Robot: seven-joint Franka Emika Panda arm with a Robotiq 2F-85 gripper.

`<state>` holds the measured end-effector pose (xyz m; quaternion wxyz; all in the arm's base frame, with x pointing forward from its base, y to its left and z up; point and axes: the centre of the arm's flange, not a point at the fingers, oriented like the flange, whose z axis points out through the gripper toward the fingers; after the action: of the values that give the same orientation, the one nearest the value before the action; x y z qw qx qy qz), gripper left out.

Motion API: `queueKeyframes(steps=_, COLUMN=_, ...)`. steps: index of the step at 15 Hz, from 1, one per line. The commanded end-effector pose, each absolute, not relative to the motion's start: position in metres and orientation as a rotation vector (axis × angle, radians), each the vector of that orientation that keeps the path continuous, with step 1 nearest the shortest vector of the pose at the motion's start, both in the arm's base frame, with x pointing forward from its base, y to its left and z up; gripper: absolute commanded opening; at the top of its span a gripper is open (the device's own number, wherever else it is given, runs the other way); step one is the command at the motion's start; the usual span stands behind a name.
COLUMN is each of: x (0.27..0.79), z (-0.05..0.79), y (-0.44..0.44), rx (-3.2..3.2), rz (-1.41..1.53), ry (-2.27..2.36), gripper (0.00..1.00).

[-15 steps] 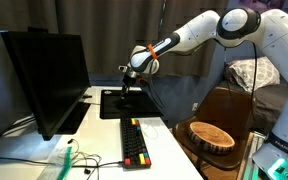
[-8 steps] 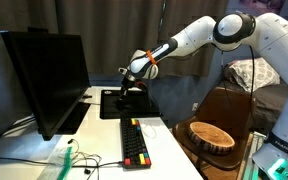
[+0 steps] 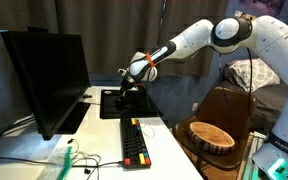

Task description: Move the black mouse backwards

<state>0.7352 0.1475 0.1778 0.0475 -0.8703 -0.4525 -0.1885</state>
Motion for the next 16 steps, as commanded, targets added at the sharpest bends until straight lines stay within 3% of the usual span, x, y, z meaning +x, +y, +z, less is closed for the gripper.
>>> queueKeyframes(steps=1, x=0.744, z=0.173, y=0.153, rx=-2.664, rz=-0.588, ry=-1.379, gripper=0.0)
queueKeyframes(steps=16, x=0.736, z=0.178, y=0.142, rx=-2.707, rz=-0.489, ry=-1.385, gripper=0.0)
